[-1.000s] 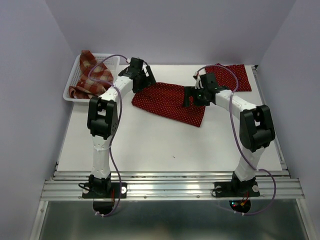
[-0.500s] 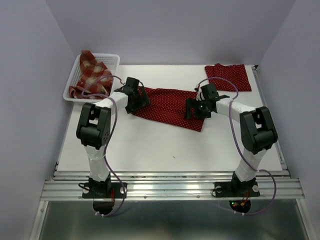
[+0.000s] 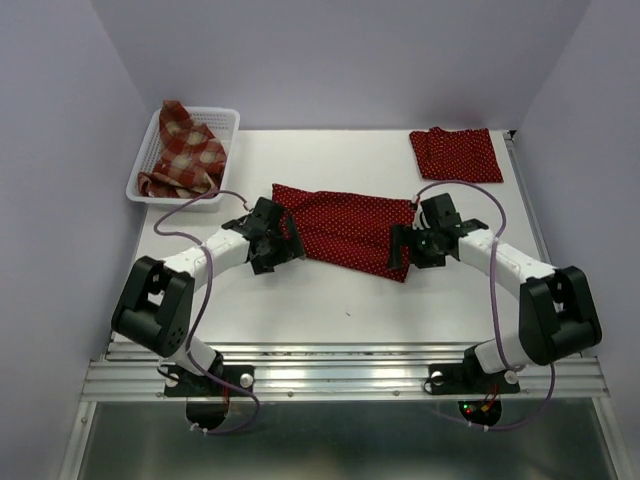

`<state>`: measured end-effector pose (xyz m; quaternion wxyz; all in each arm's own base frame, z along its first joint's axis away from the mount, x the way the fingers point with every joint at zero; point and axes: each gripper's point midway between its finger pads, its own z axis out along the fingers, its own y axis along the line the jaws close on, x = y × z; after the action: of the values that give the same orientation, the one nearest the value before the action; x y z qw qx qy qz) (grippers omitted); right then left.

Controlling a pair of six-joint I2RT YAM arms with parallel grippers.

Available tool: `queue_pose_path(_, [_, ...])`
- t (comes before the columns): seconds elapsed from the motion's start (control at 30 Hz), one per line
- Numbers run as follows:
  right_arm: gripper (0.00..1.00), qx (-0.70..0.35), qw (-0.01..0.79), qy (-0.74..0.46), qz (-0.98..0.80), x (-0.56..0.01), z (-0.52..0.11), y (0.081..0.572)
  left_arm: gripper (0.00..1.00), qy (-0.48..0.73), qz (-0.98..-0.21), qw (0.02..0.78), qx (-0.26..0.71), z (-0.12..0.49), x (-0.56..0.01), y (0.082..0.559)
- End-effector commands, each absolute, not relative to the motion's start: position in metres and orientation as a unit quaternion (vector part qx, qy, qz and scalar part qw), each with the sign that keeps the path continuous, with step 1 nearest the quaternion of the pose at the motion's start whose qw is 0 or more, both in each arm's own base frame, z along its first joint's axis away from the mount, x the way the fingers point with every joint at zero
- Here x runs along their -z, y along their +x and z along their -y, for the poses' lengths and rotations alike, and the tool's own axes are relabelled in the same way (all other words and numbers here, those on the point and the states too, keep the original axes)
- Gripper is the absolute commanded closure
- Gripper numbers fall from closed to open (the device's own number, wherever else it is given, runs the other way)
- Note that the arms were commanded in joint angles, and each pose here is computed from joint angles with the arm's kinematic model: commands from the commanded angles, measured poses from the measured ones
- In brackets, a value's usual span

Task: Fold and stack the skirts
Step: Fold the skirt

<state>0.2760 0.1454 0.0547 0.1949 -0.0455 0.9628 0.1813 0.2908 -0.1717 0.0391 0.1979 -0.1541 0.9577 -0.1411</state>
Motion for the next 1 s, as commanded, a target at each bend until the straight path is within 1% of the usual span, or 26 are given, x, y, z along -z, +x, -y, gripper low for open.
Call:
queue_pose_path(0.0, [0.0,-0.159,0.239,-0.045,-0.957,-0.077,-0.135,0.281,0.01,-0.154,-0.947,0.244,0.139,0.169,-0.088,0.285])
queue_pose_path(0.07, [0.0,-0.16,0.255,-0.046,-0.953,-0.088,-0.135,0.285,0.01,-0.163,-0.94,0.279,0.112,0.155,-0.103,0.293])
queue_pose_path(0.1, [0.0,-0.164,0.26,-0.05,-0.95,-0.094,-0.137,0.287,0.01,-0.155,-0.936,0.299,0.107,0.151,-0.115,0.3])
queue_pose_path(0.17, [0.0,-0.175,0.268,-0.055,-0.946,-0.101,-0.14,0.288,0.01,-0.138,-0.931,0.325,0.092,0.144,-0.124,0.312])
queue_pose_path(0.2, [0.0,-0.178,0.272,-0.062,-0.944,-0.104,-0.142,0.289,0.01,-0.126,-0.93,0.337,0.082,0.139,-0.127,0.326])
queue_pose_path(0.27, [0.0,-0.179,0.278,-0.067,-0.941,-0.108,-0.142,0.292,0.01,-0.097,-0.931,0.341,0.094,0.142,-0.128,0.342])
queue_pose_path(0.3, [0.0,-0.178,0.279,-0.071,-0.941,-0.108,-0.142,0.293,0.01,-0.067,-0.929,0.35,0.101,0.147,-0.128,0.361])
queue_pose_path(0.33, [0.0,-0.178,0.28,-0.073,-0.94,-0.109,-0.143,0.294,0.01,-0.056,-0.928,0.35,0.11,0.147,-0.128,0.372])
queue_pose_path(0.37, [0.0,-0.178,0.282,-0.076,-0.94,-0.111,-0.143,0.296,0.01,-0.041,-0.932,0.339,0.119,0.154,-0.115,0.383])
queue_pose_path(0.4, [0.0,-0.178,0.277,-0.078,-0.941,-0.11,-0.144,0.297,0.01,-0.015,-0.928,0.347,0.137,0.163,-0.124,0.396])
queue_pose_path(0.43, [0.0,-0.18,0.276,-0.079,-0.941,-0.111,-0.145,0.297,0.01,0.02,-0.928,0.351,0.126,0.161,-0.121,0.405])
queue_pose_path(0.5, [0.0,-0.183,0.273,-0.081,-0.941,-0.111,-0.147,0.3,0.01,0.043,-0.934,0.34,0.101,0.158,-0.114,0.423])
queue_pose_path(0.57, [0.0,-0.184,0.27,-0.08,-0.942,-0.11,-0.148,0.301,0.01,0.052,-0.936,0.339,0.072,0.144,-0.11,0.436])
queue_pose_path(0.67, [0.0,-0.191,0.262,-0.083,-0.942,-0.11,-0.152,0.303,0.01,0.04,-0.941,0.329,0.061,0.125,-0.102,0.457])
queue_pose_path(0.77, [0.0,-0.192,0.259,-0.083,-0.943,-0.108,-0.153,0.305,0.01,0.04,-0.941,0.325,0.086,0.121,-0.099,0.465])
queue_pose_path(0.83, [0.0,-0.192,0.259,-0.083,-0.943,-0.109,-0.154,0.307,0.01,0.064,-0.937,0.327,0.107,0.126,-0.096,0.47])
queue_pose_path(0.97, [0.0,-0.185,0.256,-0.081,-0.945,-0.106,-0.153,0.312,0.01,0.092,-0.937,0.315,0.121,0.132,-0.085,0.473])
